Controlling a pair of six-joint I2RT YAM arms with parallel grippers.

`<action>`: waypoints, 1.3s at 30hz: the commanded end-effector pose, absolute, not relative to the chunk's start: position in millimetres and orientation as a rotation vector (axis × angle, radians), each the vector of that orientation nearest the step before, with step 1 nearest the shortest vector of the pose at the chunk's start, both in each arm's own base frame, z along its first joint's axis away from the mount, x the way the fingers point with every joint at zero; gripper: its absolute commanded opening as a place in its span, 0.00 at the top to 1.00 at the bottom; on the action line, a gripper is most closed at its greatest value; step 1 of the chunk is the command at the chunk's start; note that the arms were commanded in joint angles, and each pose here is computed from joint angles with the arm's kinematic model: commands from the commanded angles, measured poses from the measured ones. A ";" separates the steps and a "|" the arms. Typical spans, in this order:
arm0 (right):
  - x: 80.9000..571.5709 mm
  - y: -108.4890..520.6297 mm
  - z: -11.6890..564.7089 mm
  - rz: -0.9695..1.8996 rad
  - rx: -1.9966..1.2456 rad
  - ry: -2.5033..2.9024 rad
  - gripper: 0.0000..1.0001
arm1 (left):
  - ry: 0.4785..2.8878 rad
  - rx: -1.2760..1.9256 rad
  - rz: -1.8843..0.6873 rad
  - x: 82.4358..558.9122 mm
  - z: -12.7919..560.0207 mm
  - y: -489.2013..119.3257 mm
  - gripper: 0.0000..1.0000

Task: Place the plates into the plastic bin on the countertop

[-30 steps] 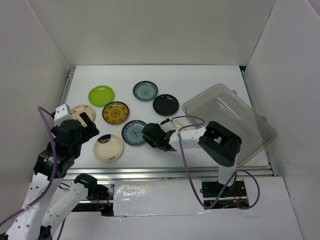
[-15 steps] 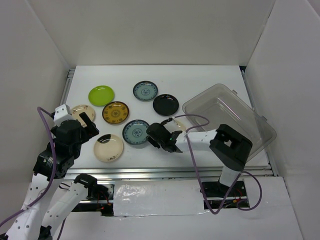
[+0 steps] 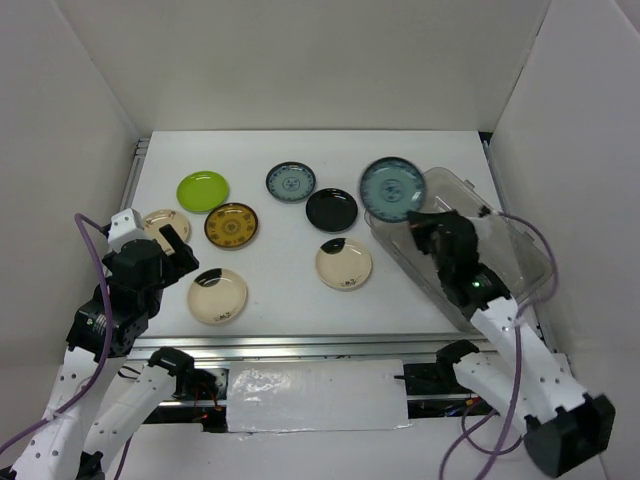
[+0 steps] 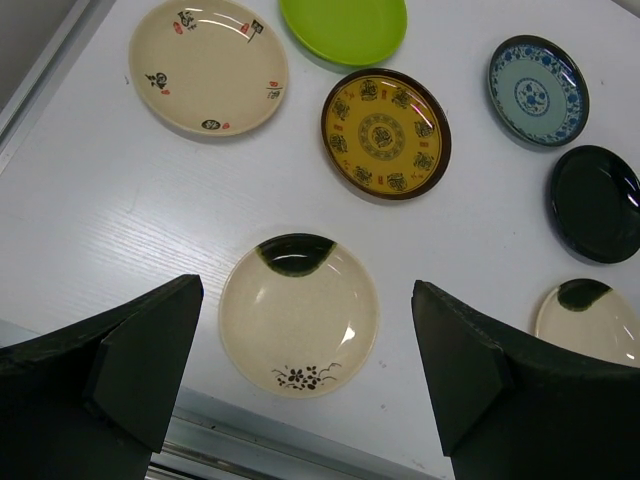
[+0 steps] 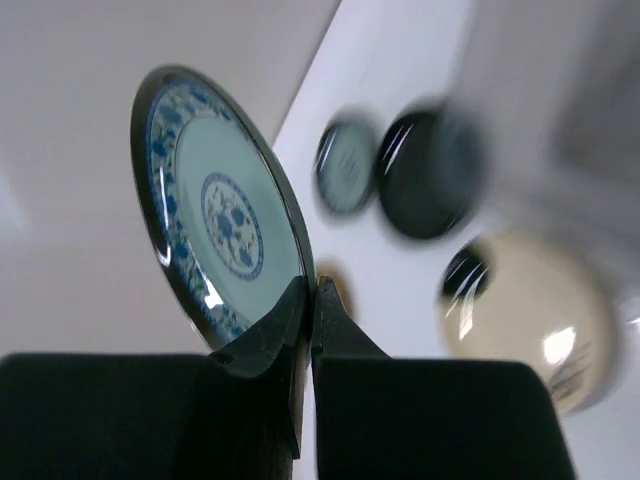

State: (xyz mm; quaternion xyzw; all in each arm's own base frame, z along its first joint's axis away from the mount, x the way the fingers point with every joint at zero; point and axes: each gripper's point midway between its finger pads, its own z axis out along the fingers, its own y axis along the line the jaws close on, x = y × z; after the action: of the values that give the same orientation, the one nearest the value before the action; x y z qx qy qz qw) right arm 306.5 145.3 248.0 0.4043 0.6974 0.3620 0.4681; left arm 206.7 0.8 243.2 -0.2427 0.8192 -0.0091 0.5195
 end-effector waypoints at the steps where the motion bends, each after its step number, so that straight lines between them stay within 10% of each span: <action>1: 292.7 55.8 214.7 0.613 1.091 1.688 1.00 | 1.924 -0.564 -0.056 212.1 255.0 -2.9 0.01; 20: 343.3 -54.7 102.0 0.487 1.331 1.907 0.96 | 1.956 -0.549 -0.043 216.6 249.2 -5.9 0.01; 22: 350.6 -55.0 101.1 0.493 1.331 1.920 0.44 | 1.959 -0.543 -0.045 216.7 248.8 -6.7 0.01; 26: 352.1 -39.2 129.3 0.540 1.215 1.893 0.00 | 1.967 -0.535 -0.046 218.5 247.6 -8.1 0.01; 33: 312.8 56.8 238.1 0.555 0.750 1.833 0.00 | 1.994 -0.483 -0.077 226.3 243.0 -18.5 0.01; 39: 261.7 106.6 254.4 0.694 0.533 1.886 0.00 | 2.261 -0.106 -0.694 238.5 200.9 -141.7 0.01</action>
State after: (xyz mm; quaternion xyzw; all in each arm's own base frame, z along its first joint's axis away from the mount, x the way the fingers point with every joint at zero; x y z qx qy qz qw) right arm 278.0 108.9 277.4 0.2315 0.7515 0.3204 0.5281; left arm 235.1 -70.6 222.1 -0.1363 0.8711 -0.1284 0.4539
